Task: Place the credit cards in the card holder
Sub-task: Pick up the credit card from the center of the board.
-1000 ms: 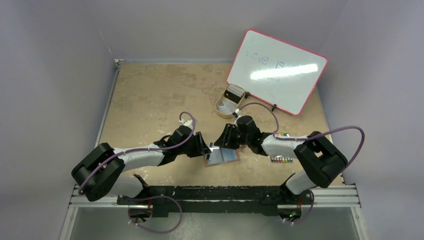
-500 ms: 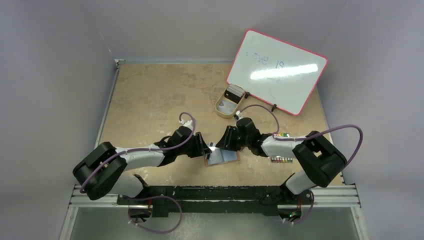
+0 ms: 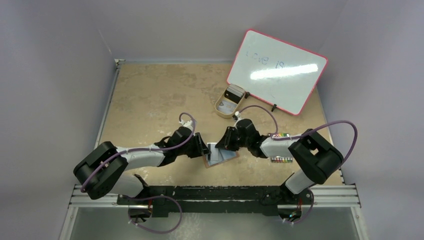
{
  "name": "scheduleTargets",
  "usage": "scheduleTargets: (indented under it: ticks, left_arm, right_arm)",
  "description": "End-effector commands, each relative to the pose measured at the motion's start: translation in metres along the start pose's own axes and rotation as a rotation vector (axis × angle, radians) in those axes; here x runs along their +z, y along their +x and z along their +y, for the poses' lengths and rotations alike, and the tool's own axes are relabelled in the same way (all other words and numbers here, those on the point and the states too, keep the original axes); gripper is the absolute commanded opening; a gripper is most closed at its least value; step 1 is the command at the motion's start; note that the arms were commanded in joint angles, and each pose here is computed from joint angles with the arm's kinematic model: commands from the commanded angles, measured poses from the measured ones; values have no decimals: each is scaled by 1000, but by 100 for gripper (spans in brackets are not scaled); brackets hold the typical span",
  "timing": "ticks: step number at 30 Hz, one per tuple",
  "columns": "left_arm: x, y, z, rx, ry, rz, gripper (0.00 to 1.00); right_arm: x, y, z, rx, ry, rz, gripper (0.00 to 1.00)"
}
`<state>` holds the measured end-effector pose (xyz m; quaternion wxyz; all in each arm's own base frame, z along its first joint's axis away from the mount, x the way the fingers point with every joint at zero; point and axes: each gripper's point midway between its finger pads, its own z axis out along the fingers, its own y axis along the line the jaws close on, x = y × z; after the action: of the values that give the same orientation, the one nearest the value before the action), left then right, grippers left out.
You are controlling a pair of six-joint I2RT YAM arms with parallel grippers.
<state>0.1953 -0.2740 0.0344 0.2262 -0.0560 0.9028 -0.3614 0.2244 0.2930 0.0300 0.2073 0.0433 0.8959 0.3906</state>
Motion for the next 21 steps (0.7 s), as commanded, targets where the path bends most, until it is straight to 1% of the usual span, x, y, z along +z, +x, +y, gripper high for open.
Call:
scheduleTargets:
  ticks: [1, 7, 15, 21]
  left_arm:
    - [-1, -8, -15, -20, 74, -36, 29]
    - [-7, -15, -28, -52, 126, -64, 27]
    - [-11, -18, -34, -73, 152, -79, 17]
    - [-20, -22, -47, -101, 216, -101, 18]
  right_arm:
    - [-3, 7, 19, -7, -87, 27, 21]
    - [-3, 10, 18, 2, -90, 33, 21]
    - [-8, 10, 21, 6, -109, 23, 20]
    - [-17, 9, 41, -13, -202, 25, 11]
